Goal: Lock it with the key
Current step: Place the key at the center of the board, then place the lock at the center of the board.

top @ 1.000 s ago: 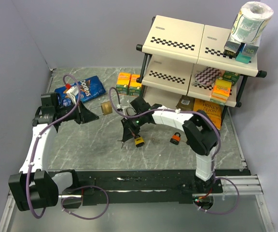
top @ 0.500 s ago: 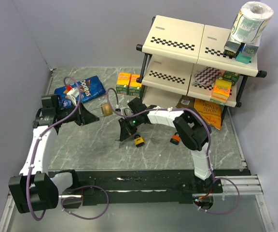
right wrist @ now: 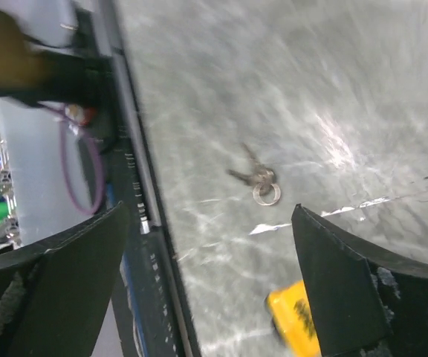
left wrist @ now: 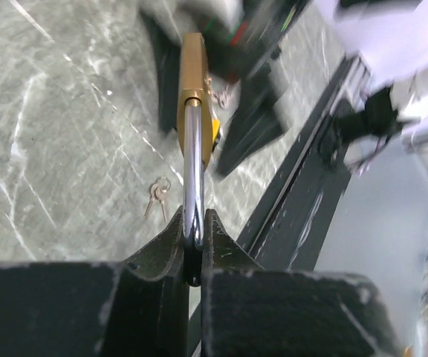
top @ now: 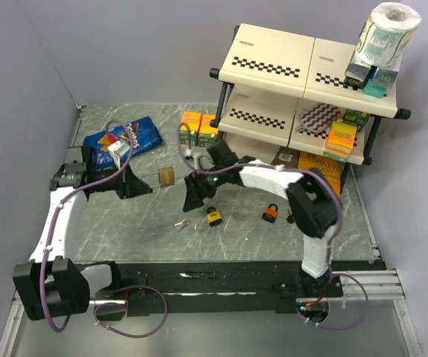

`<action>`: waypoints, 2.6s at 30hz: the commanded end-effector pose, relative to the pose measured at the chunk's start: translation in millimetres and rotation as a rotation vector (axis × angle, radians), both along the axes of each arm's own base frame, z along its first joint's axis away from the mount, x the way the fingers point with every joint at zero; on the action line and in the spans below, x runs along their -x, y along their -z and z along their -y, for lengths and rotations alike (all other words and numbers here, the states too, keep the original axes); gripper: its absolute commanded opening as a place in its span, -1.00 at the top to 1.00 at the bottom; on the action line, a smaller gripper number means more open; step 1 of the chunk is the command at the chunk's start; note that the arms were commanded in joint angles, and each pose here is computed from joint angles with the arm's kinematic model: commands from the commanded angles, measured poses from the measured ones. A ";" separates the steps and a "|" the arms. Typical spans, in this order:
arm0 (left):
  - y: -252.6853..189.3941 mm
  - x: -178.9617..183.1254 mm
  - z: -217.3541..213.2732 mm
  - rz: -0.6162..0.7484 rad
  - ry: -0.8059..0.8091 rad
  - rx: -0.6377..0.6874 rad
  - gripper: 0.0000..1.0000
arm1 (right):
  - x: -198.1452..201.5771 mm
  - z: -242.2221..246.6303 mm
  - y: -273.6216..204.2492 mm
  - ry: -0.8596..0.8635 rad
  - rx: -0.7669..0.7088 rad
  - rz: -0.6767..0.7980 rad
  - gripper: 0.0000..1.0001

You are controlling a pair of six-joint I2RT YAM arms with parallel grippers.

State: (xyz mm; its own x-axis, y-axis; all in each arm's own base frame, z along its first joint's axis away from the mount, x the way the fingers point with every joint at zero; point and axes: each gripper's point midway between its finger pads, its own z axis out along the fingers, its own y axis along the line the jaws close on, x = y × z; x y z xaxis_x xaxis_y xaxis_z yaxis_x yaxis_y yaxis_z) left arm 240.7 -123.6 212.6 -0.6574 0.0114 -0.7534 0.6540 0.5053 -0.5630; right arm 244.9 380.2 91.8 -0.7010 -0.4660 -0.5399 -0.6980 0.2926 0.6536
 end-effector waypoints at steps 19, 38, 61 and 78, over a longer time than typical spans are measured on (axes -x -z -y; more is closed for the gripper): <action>-43.3 69.6 44.0 0.432 0.530 -0.021 0.98 | 64.6 -2.4 -152.9 -0.364 -0.424 0.412 -0.86; -58.2 9.3 31.3 0.085 0.065 0.006 -0.45 | 37.6 -15.1 -168.4 -0.178 -0.413 0.364 1.00; -59.0 -48.2 -6.9 -0.330 -0.646 0.374 -0.93 | -46.3 -53.9 -195.9 0.400 -0.238 0.482 1.00; -46.1 -47.3 -14.6 -0.422 -0.781 0.430 -0.76 | -21.3 -88.4 -194.1 0.369 -0.197 0.575 1.00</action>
